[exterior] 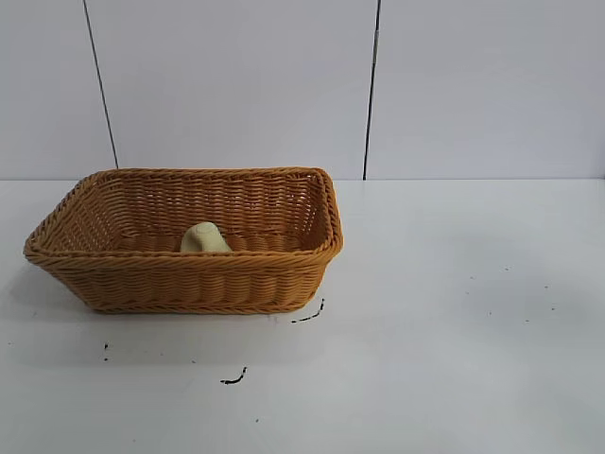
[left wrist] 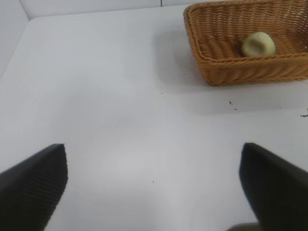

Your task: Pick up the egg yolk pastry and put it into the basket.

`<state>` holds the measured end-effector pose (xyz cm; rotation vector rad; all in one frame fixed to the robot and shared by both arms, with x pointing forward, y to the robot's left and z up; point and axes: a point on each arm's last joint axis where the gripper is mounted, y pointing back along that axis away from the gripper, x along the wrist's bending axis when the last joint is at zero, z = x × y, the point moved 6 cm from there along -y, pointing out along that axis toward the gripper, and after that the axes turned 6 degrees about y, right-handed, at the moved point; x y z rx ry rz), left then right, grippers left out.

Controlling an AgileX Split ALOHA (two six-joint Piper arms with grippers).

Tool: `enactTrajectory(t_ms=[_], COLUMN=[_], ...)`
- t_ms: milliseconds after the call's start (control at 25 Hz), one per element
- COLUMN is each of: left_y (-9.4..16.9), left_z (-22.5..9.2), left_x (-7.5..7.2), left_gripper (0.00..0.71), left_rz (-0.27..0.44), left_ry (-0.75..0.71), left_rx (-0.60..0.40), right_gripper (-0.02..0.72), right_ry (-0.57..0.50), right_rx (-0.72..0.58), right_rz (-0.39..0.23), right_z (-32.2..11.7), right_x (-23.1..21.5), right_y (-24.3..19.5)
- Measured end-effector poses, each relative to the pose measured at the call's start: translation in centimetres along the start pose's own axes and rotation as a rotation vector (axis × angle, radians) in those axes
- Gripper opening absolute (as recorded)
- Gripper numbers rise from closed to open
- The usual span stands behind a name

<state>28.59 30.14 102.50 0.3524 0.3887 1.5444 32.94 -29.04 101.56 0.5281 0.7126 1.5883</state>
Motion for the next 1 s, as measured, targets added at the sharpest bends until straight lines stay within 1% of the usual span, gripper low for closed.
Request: enactTrajectory(t_ms=[80,160,240,520,1000], left_y=[0.0,0.0,0.0,0.0,0.0], left_z=[0.0,0.0,0.0,0.0,0.0], left_x=[0.0,0.0,0.0,0.0,0.0], left_gripper=[0.697,0.697,0.697,0.697,0.697], left_rz=[0.0,0.0,0.0,0.0,0.0], left_ry=[0.0,0.0,0.0,0.0,0.0], left_rx=[0.0,0.0,0.0,0.0,0.0], right_gripper=[0.695,0.695,0.695,0.695,0.695], right_ry=[0.002,0.007,0.01,0.016,0.017], right_rx=[-0.056,-0.143,-0.2,-0.329,-0.336], right_rz=[-0.008,-0.021,-0.03,-0.048,-0.049], right_z=[-1.1,-1.2,-1.3,-1.9,-2.0], right_x=[0.2,0.2,0.3,0.4,0.5], right_y=[0.2,1.1,1.9,3.5,3.6])
